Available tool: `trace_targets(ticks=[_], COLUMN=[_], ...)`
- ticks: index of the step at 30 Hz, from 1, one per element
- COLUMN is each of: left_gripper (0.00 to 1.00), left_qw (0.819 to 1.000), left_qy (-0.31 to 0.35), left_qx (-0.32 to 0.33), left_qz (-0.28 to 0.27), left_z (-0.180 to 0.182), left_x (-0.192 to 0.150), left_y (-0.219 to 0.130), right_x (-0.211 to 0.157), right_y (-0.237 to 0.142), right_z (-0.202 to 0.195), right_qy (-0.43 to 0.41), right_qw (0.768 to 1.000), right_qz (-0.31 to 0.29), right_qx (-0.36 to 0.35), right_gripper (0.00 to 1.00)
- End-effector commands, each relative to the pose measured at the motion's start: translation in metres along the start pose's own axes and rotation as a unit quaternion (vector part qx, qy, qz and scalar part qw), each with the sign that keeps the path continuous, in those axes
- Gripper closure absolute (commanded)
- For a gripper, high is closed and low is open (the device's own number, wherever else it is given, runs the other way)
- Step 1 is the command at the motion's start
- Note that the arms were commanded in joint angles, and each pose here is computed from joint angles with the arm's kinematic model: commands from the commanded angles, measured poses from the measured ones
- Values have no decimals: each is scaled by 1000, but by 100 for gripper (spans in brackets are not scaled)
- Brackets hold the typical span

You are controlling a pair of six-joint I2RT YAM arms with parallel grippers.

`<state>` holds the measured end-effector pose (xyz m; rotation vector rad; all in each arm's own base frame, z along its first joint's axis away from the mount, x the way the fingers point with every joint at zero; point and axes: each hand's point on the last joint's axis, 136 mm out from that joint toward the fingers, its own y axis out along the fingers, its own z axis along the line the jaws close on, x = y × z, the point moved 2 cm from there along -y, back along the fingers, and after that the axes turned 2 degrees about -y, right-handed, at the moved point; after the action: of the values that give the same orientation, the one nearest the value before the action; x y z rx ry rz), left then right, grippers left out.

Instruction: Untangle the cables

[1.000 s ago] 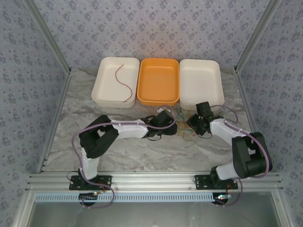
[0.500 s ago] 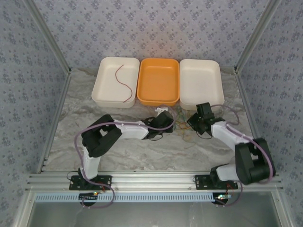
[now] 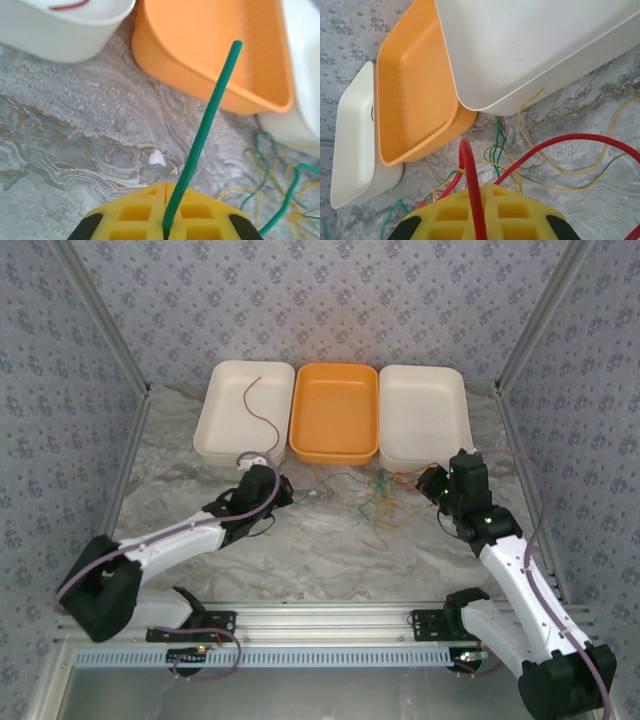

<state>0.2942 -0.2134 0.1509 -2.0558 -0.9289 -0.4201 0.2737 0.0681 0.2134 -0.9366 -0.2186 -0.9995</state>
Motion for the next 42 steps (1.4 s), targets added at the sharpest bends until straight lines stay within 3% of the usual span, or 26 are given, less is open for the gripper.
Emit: trace_targets(ticks=[1, 9, 16, 24, 30, 32, 34, 36, 38, 42], left_gripper=[100, 100, 100, 100, 100, 100, 100, 100, 100, 100], left_qw=[1000, 998, 995, 992, 985, 984, 984, 984, 985, 986], left_qy=[12, -33, -34, -25, -18, -12, -9, -9, -11, -15], left_qx=[-6, -41, -63, -121, -165, -172, -173, -174, -168, -162], left_qz=[0, -45, -67, -39, -42, -44, -43, -41, -37, -35], left_z=[-1, 0, -17, -49, -75, -82, -86, -87, -84, -79], left_x=[14, 60, 100, 106, 118, 122, 124, 123, 120, 116], left_y=[-20, -62, -91, -96, -120, -127, -131, -130, -127, -121], right_x=[8, 25, 43, 17, -12, -23, -29, -31, -31, -34], right_y=[-5, -13, -14, 18, 42, 48, 48, 38, 21, -12], right_z=[9, 9, 9, -1, -10, -13, -7, 4, 17, 41], right_qy=[-12, -12, -3, 6, -5, -3, -25, -61, -97, -167], right_qw=[1000, 1000, 1000, 1000, 996, 995, 994, 994, 994, 985], right_qz=[-2, -22, -30, 26, 83, 100, 104, 86, 52, -9], right_qx=[8, 3, 5, 6, -20, -21, -12, -4, 2, 34], right_gripper=[100, 100, 100, 100, 100, 84, 58, 43, 34, 32])
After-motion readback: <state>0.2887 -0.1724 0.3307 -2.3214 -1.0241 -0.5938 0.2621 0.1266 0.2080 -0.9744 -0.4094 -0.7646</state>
